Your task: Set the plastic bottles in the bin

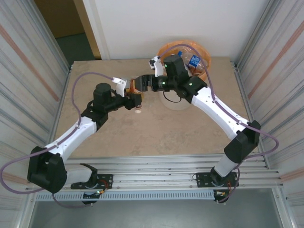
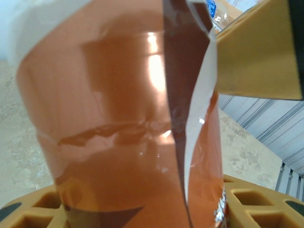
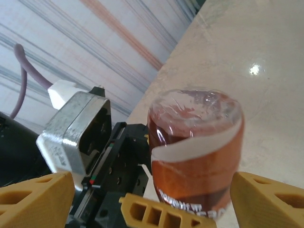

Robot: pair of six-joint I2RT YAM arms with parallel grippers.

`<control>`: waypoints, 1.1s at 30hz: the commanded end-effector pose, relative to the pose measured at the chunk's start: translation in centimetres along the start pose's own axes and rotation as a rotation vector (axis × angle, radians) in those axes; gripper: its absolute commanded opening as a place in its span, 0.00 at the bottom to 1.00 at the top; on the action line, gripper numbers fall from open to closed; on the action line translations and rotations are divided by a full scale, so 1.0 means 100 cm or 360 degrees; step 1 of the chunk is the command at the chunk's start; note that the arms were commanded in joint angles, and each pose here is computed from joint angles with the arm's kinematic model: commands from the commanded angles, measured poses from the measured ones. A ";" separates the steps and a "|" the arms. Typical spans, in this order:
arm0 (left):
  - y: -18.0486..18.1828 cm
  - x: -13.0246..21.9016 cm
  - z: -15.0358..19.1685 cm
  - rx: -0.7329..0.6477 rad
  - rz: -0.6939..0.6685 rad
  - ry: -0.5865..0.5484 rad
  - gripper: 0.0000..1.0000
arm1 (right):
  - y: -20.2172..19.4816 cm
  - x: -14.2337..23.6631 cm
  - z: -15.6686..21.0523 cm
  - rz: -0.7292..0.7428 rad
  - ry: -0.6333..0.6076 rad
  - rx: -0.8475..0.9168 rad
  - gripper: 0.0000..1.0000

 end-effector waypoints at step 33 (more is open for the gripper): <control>-0.054 0.059 -0.044 -0.0284 0.0113 -0.0380 0.99 | 0.017 0.051 -0.042 0.0533 -0.0208 0.0396 0.36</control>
Point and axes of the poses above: each hand's point on the last joint's axis, 136 mm out from that joint toward the fingers, its own x axis back along the fingers, its own y axis along the line the jaws close on, z = x × y, the point moved 7 cm from there along x, back along the fingers, and after that the axes turned 1 degree about x, right-handed, at the moved point
